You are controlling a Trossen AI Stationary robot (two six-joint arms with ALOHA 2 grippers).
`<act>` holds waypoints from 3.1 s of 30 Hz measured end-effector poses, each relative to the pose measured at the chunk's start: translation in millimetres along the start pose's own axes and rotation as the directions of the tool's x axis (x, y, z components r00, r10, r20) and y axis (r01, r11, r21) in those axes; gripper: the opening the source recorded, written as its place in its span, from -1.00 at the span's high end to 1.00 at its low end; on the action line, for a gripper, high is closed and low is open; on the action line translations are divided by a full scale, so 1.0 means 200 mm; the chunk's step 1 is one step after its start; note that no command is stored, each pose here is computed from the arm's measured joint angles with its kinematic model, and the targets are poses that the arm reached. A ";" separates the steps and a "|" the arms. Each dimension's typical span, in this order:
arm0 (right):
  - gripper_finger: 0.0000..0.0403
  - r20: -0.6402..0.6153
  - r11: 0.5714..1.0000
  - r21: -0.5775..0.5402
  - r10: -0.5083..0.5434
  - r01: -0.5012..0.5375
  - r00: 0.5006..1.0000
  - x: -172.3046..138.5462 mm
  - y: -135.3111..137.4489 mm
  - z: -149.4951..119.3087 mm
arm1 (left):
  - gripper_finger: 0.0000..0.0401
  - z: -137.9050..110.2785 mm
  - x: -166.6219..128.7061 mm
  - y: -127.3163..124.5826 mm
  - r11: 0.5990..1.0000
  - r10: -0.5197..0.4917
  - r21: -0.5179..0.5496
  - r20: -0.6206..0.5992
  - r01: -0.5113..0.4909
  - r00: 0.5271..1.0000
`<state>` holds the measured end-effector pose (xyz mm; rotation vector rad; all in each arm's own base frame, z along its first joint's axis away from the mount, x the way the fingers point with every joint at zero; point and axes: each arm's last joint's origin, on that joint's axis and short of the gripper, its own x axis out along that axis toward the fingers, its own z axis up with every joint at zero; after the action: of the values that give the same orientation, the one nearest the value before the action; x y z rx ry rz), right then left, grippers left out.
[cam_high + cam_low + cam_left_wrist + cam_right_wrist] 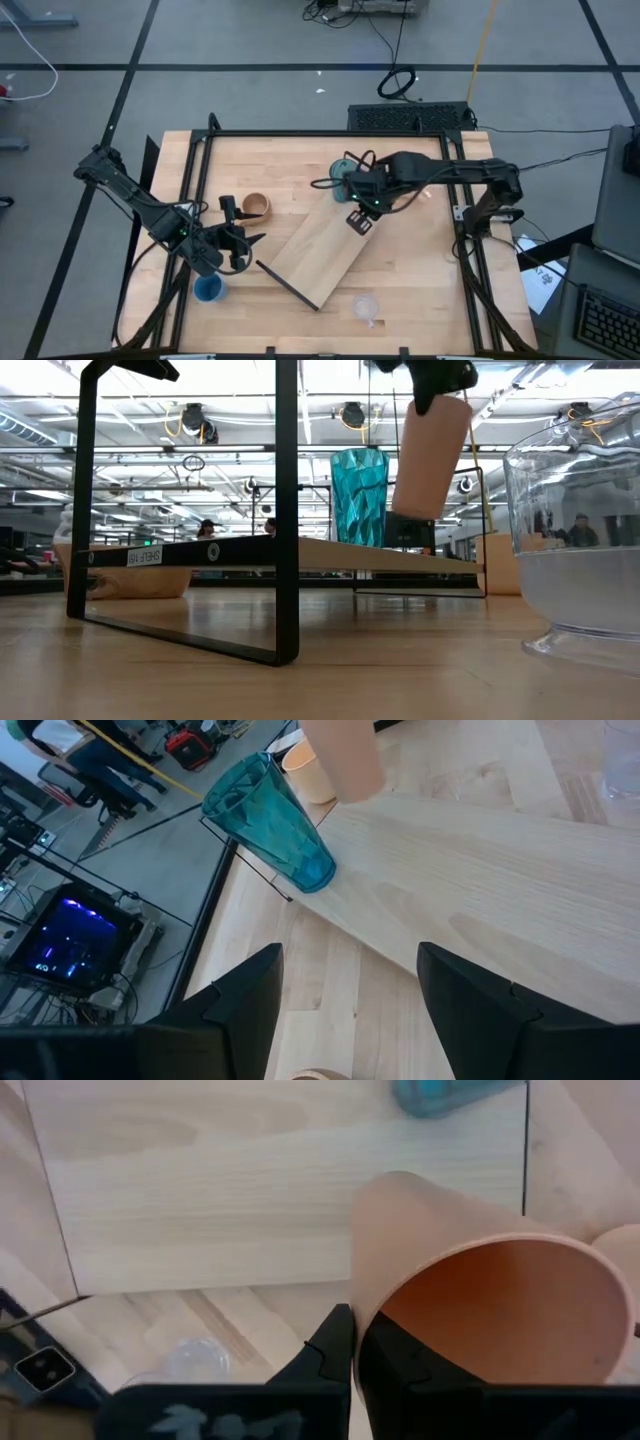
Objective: Stack small to large cups/mugs on shelf
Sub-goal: Put the orange cup on the shelf
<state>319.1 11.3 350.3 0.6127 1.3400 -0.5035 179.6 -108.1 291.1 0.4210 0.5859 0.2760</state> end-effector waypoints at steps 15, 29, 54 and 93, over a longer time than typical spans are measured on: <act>1.00 -0.031 0.998 -0.042 -0.039 0.038 0.999 0.05 -0.06 0.08 | -0.17 0.00 0.00 0.00 1.000 0.001 0.001 0.000 -0.001 1.000; 1.00 -0.040 0.998 -0.037 -0.056 0.055 0.998 0.13 -0.06 0.08 | -0.17 0.00 0.00 0.00 1.000 0.001 0.002 0.000 -0.001 1.000; 0.79 -0.089 0.994 -0.040 -0.101 0.098 0.991 0.24 -0.12 0.09 | -0.17 0.00 0.00 0.00 1.000 0.000 0.001 0.001 0.000 1.000; 0.69 0.015 0.994 -0.070 -0.079 0.080 0.997 0.24 -0.12 0.15 | -0.17 0.00 0.00 0.00 1.000 0.001 -0.002 0.001 -0.001 1.000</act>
<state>333.3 -25.8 302.9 0.4987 1.3688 -0.5217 179.7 -108.0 291.1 0.4194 0.5849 0.2769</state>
